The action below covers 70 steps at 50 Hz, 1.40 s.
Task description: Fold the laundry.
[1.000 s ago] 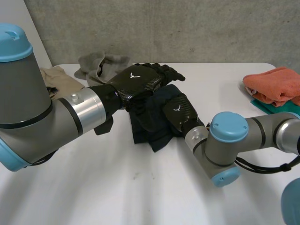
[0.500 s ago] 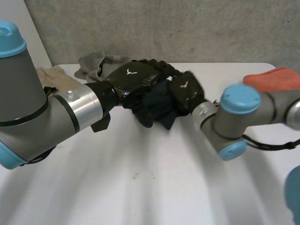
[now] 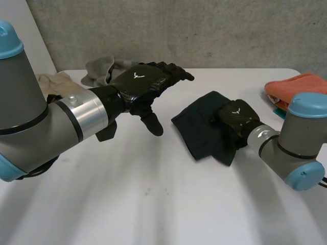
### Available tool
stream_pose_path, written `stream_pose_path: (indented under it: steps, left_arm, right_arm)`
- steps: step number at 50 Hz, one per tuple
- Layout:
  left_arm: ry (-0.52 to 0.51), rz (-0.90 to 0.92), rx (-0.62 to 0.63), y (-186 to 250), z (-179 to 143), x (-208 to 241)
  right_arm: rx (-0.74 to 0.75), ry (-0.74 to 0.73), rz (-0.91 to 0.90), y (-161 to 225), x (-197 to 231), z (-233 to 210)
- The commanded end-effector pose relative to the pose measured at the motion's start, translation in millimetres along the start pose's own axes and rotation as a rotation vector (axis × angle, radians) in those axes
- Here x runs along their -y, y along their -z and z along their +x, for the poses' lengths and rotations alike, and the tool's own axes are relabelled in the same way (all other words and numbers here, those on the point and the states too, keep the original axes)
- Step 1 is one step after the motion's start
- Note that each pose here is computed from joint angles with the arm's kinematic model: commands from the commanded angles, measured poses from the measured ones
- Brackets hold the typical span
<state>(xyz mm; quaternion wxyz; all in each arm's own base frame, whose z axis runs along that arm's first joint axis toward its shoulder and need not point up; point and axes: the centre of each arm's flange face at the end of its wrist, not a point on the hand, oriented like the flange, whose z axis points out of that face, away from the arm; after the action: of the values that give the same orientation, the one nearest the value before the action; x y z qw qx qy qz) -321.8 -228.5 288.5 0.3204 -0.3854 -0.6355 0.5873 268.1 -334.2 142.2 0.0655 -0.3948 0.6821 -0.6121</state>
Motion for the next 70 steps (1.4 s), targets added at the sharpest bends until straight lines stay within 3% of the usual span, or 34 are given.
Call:
stream_pose_path:
  steps: [1,14,24,38,52,60,70]
  left_arm:
    - [0.005,-0.003,-0.002,-0.1,0.9,-0.9]
    - [0.007,-0.006,-0.004,-0.8,1.3,-2.4]
    - [0.013,-0.015,-0.007,-1.8,1.7,-5.9]
    - [0.014,-0.018,-0.007,-1.7,1.9,-6.8]
    - [0.017,-0.022,-0.003,-1.2,-0.1,-8.5]
    - [0.017,-0.022,-0.004,-1.2,0.1,-8.5]
    - [0.012,-0.013,-0.002,-1.0,-0.2,-6.5]
  right_arm:
    - [-0.032,-0.015,-0.048,9.2,-11.8,16.2]
    - [0.099,0.158,0.034,37.8,-16.5,23.6]
    - [0.163,0.333,0.054,24.3,-43.8,13.7]
    - [0.082,0.395,0.098,-7.0,-49.8,26.2]
    - [0.08,0.357,0.128,-32.9,-53.5,25.3]
    - [-0.004,0.277,0.232,-45.6,-15.8,51.3]
    - [-0.281,0.173,0.501,-50.9,73.7,130.2]
